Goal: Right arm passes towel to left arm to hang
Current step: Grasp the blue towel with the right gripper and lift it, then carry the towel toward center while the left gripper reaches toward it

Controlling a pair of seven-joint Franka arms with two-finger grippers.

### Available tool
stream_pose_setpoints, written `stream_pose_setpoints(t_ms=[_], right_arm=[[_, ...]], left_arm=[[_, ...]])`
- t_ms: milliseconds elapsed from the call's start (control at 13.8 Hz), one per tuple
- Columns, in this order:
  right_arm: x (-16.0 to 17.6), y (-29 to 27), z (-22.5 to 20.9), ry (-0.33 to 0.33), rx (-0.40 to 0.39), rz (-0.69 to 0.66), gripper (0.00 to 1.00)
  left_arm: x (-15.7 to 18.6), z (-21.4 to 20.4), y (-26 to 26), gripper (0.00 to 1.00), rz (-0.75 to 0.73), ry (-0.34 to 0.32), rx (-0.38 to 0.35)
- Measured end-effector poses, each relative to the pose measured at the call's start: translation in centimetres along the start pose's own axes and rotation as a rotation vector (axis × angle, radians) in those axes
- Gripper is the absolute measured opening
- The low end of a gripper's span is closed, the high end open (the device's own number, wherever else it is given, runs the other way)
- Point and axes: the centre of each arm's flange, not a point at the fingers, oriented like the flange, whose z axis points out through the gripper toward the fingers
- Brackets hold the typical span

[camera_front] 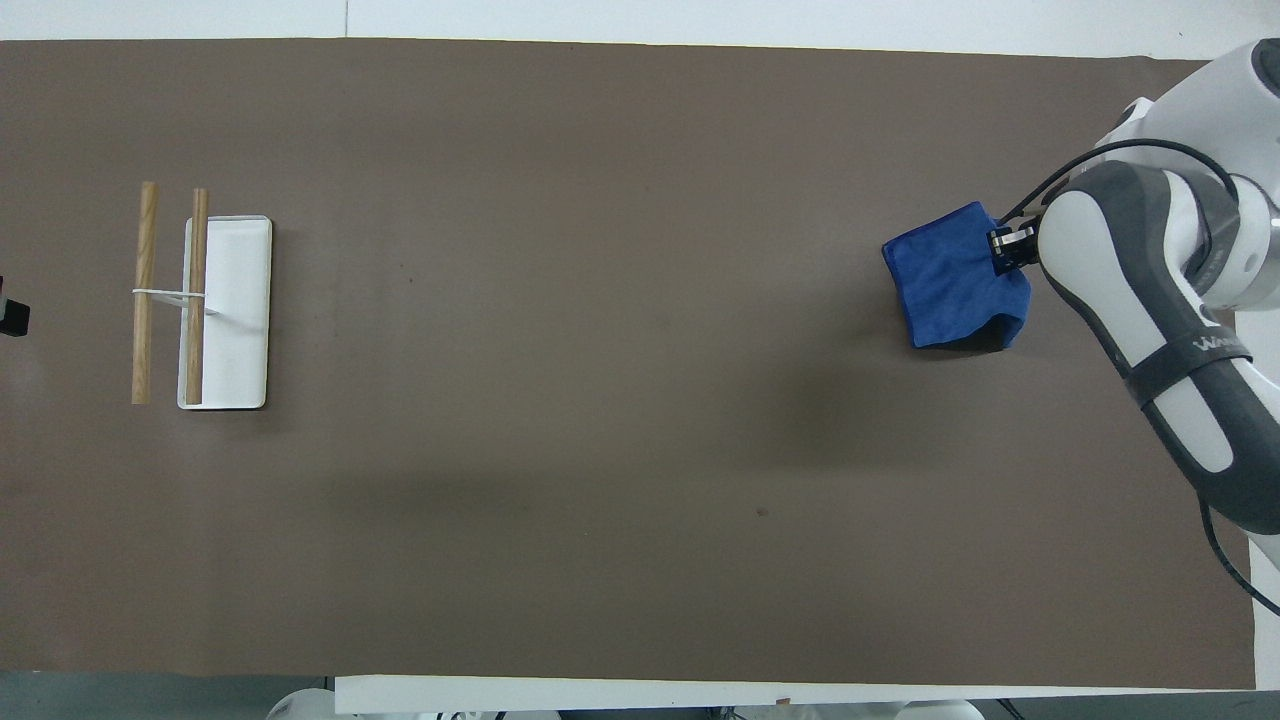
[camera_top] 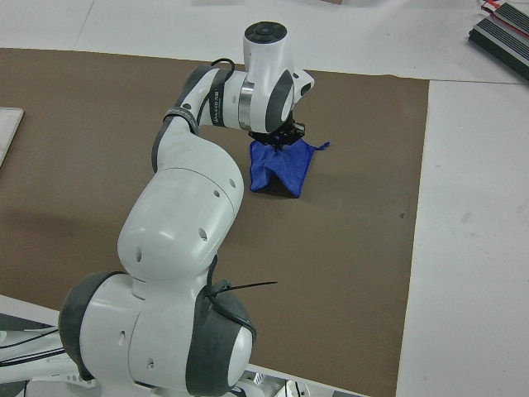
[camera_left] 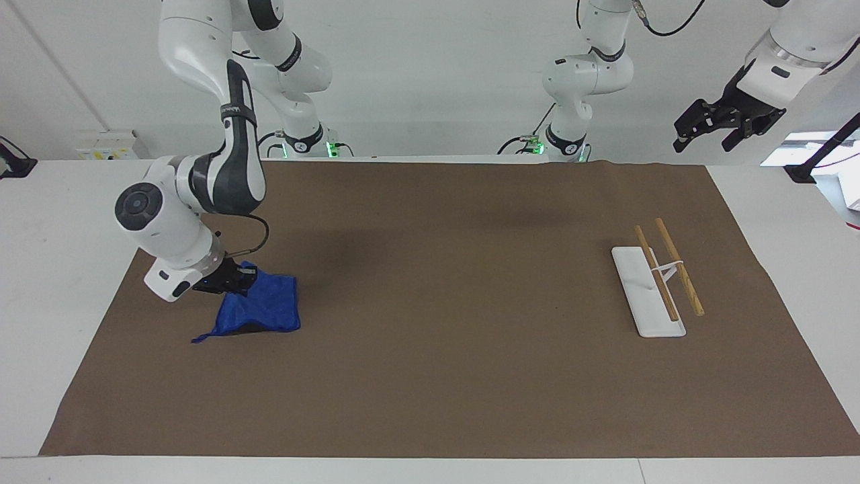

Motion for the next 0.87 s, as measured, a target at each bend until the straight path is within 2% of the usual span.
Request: stream_pose_setpoints(t_ms=[144, 361, 578, 722, 867], right_arm=[[0.1, -3.7, -2.1, -0.024, 0.086, 0.061, 0.04], [-0.1, -8.7, -3.4, -0.091, 0.297, 0.255, 0.04], [-0.3, -11.5, -4.4, -0.199, 0.533, 0.48, 0.04], [-0.2, -13.9, -5.0, -0.279, 0.645, 0.595, 0.04], [-0.4, -18.0, -5.0, -0.369, 0.72, 0.671, 0.04]], left_arm=[[-0.1, 0.2, 0.0, 1.0, -0.001, -0.013, 0.0], [-0.2, 0.8, -0.1, 1.0, -0.002, -0.037, 0.0], [-0.4, 0.7, -0.3, 1.0, -0.007, -0.037, 0.0], [-1.2, -0.2, -0.3, 1.0, -0.007, -0.016, 0.001], [-2.5, -1.6, 0.0, 1.0, -0.034, 0.014, 0.004]])
